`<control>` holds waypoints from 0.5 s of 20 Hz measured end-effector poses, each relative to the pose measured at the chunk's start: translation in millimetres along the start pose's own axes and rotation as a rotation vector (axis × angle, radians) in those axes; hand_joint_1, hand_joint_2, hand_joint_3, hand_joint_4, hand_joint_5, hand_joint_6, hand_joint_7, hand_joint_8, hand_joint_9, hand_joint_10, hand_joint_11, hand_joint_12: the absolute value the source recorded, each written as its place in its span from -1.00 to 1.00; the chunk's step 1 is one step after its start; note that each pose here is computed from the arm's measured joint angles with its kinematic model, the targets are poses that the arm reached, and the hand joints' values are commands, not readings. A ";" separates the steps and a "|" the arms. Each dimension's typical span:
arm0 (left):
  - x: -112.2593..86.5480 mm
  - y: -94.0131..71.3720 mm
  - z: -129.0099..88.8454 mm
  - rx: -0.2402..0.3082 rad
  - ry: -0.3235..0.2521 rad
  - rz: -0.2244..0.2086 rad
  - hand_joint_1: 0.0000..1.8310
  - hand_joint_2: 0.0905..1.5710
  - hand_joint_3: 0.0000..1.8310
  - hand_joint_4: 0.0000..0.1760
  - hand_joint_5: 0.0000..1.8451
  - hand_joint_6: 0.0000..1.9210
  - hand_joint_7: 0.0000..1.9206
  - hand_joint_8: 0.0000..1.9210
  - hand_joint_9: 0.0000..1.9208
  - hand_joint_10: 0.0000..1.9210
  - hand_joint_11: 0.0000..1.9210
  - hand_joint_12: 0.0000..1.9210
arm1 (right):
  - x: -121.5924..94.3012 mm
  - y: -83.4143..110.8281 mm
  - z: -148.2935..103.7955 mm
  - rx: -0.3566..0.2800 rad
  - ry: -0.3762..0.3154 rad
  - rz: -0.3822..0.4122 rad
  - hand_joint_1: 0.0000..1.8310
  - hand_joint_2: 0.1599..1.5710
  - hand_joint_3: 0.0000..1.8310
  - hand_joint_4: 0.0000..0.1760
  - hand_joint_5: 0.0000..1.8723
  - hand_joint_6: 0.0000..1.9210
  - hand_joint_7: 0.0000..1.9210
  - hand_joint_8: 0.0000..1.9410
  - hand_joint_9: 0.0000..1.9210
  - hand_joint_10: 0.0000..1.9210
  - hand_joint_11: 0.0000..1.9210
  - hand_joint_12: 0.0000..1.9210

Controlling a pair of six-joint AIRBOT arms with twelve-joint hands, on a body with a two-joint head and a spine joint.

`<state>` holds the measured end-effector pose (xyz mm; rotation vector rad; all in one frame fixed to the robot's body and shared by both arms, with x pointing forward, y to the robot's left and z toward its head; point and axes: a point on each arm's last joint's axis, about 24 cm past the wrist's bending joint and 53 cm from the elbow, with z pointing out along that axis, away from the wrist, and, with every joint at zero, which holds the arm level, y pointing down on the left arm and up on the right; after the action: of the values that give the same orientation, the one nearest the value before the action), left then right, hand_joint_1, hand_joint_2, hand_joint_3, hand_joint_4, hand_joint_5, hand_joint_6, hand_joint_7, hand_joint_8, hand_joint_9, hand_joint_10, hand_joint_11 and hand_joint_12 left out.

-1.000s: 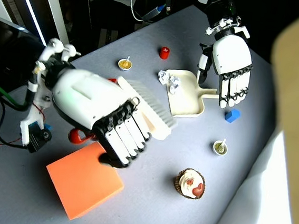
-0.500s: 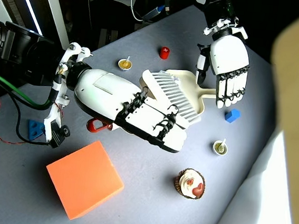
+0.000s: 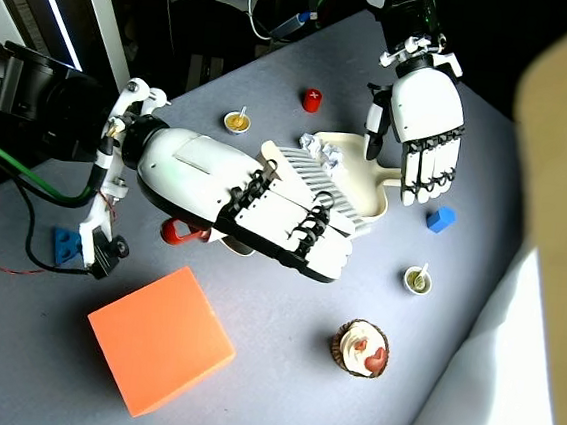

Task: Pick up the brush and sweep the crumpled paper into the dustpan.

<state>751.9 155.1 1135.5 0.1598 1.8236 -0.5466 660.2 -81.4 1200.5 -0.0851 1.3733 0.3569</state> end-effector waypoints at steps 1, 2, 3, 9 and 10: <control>-0.3 2.5 -1.1 -0.004 0.001 0.002 -0.01 0.17 -1.00 -1.00 -0.39 -1.00 -0.43 -1.00 -0.43 -1.00 -0.44 -0.93 | 10.6 -2.8 -2.9 0.023 0.049 0.027 0.16 0.17 -1.00 1.00 -1.00 -1.00 -1.00 -1.00 -1.00 -1.00 -1.00 -1.00; -1.5 3.6 -1.6 -0.006 -0.003 0.003 0.00 0.17 -1.00 -1.00 -0.39 -0.99 -0.43 -0.99 -0.43 -0.99 -0.43 -0.93 | 19.2 -6.7 -4.5 0.040 0.089 0.042 0.15 0.09 -1.00 1.00 -1.00 -1.00 -1.00 -1.00 -1.00 -1.00 -1.00 -1.00; -1.6 3.5 -1.6 -0.006 -0.003 0.007 0.01 0.17 -1.00 -1.00 -0.39 -0.99 -0.43 -1.00 -0.42 -0.99 -0.43 -0.93 | 27.1 -10.6 -6.3 0.051 0.122 0.049 0.11 0.03 -1.00 1.00 -1.00 -1.00 -1.00 -1.00 -1.00 -1.00 -1.00 -1.00; -0.6 2.4 -1.6 -0.004 -0.001 0.007 0.00 0.18 -1.00 -1.00 -0.38 -1.00 -0.42 -1.00 -0.43 -1.00 -0.44 -0.94 | 49.6 -20.7 -13.7 0.067 0.225 0.072 0.24 -0.16 -1.00 1.00 -1.00 -1.00 -1.00 -1.00 -1.00 -1.00 -1.00 -1.00; -0.6 2.4 -1.6 -0.004 -0.001 0.006 0.01 0.17 -1.00 -1.00 -0.37 -0.99 -0.41 -0.99 -0.42 -0.99 -0.43 -0.94 | 56.3 -18.0 -16.4 0.060 0.258 0.090 0.26 -0.14 -1.00 1.00 -1.00 -1.00 -1.00 -1.00 -1.00 -1.00 -1.00 -1.00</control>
<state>751.7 158.0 1135.7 0.1624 1.8225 -0.5386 658.7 -91.5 1140.0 -0.0198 1.6455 0.3892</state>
